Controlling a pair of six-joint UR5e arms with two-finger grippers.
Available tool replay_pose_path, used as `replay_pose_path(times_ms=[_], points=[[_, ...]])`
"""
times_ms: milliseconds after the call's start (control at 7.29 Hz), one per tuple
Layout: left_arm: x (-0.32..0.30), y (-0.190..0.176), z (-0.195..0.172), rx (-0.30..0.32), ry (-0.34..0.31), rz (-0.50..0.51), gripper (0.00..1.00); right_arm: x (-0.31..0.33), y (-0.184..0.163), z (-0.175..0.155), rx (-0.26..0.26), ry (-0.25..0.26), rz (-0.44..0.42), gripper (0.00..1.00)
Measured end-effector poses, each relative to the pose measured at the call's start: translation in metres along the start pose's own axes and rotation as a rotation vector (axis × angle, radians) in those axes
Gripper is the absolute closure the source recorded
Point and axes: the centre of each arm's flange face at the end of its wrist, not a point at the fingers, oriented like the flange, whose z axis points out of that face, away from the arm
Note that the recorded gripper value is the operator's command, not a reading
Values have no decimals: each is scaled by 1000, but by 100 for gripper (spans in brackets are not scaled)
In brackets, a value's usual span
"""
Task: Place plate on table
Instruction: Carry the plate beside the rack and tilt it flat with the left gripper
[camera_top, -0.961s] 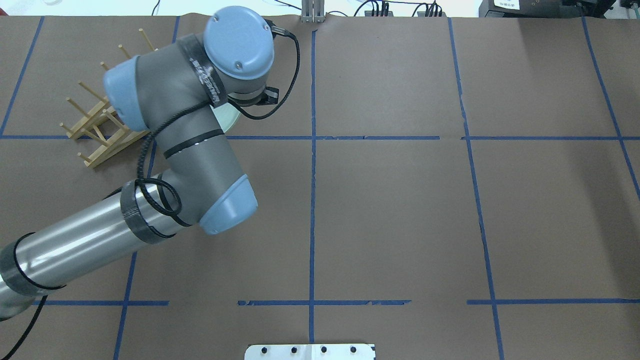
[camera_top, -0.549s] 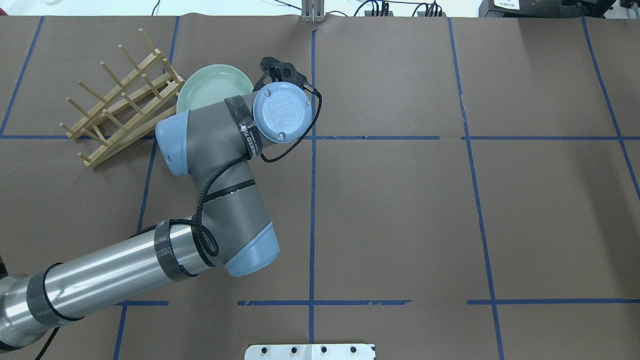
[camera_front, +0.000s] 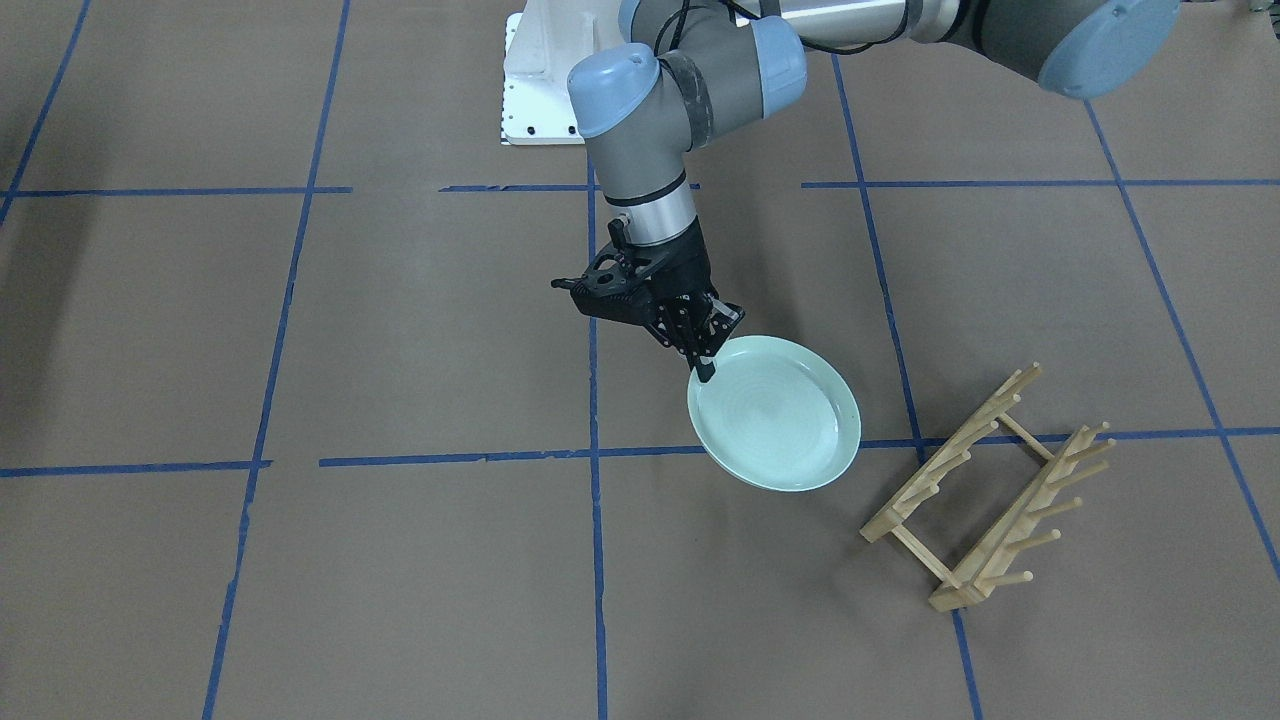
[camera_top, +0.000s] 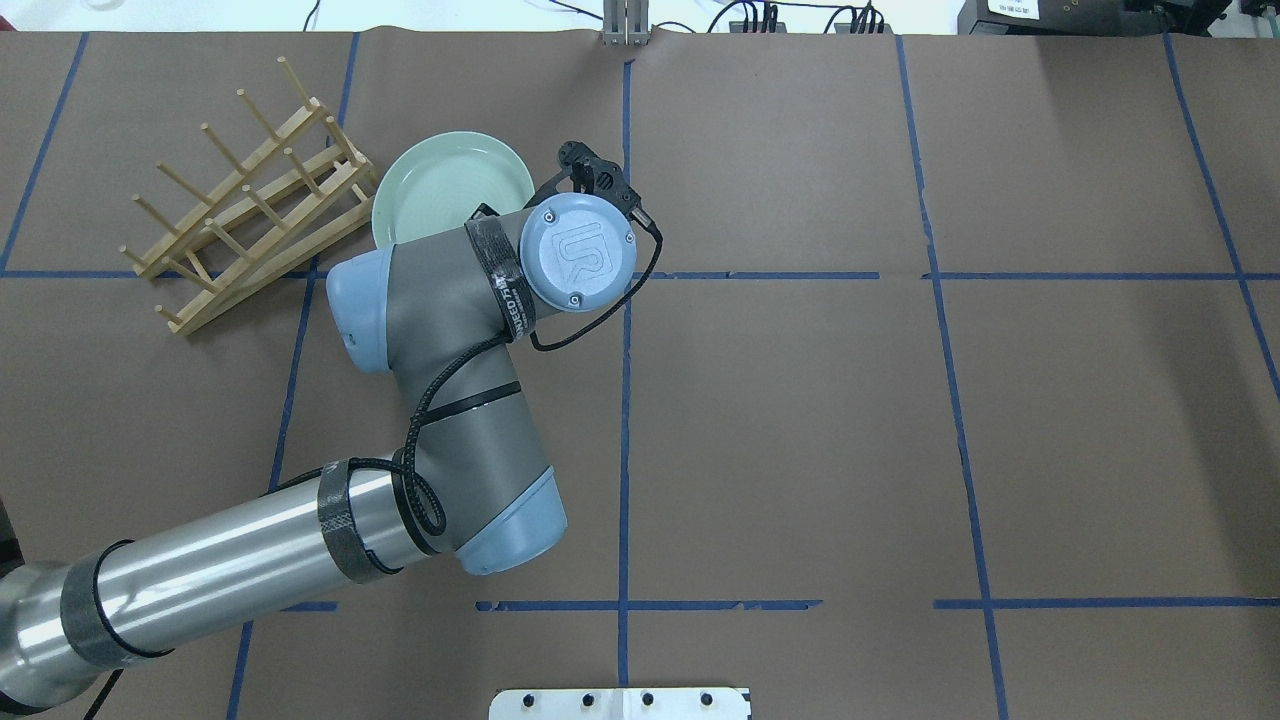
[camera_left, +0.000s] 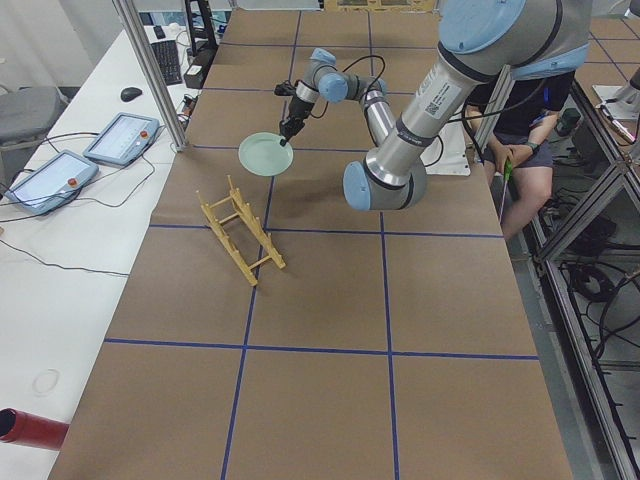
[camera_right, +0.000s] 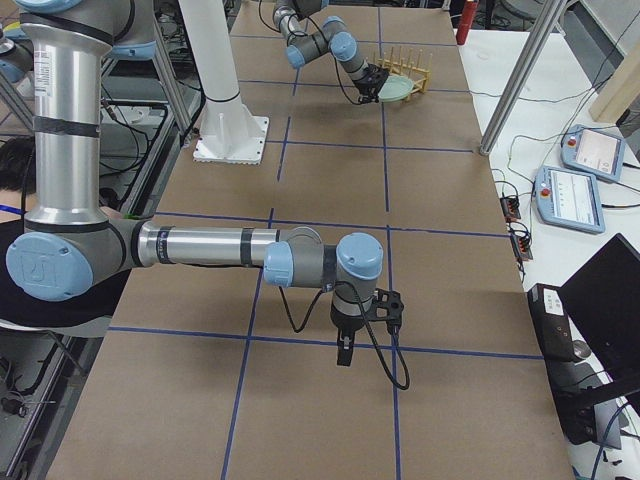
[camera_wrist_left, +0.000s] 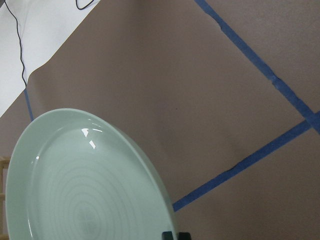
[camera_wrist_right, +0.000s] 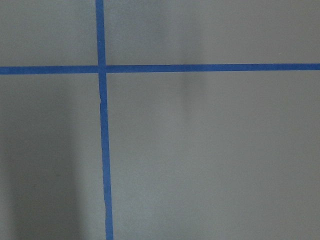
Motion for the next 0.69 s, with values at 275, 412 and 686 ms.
replay_pose_path(times_ms=[275, 412, 686], points=[[9, 3, -3, -35, 98, 1, 100, 0, 0, 0, 0, 0, -1, 0], [12, 6, 0, -53, 123, 2, 100, 0, 0, 0, 0, 0, -1, 0], [14, 11, 6, -75, 132, 0, 1, 0, 0, 0, 0, 0, -1, 0]])
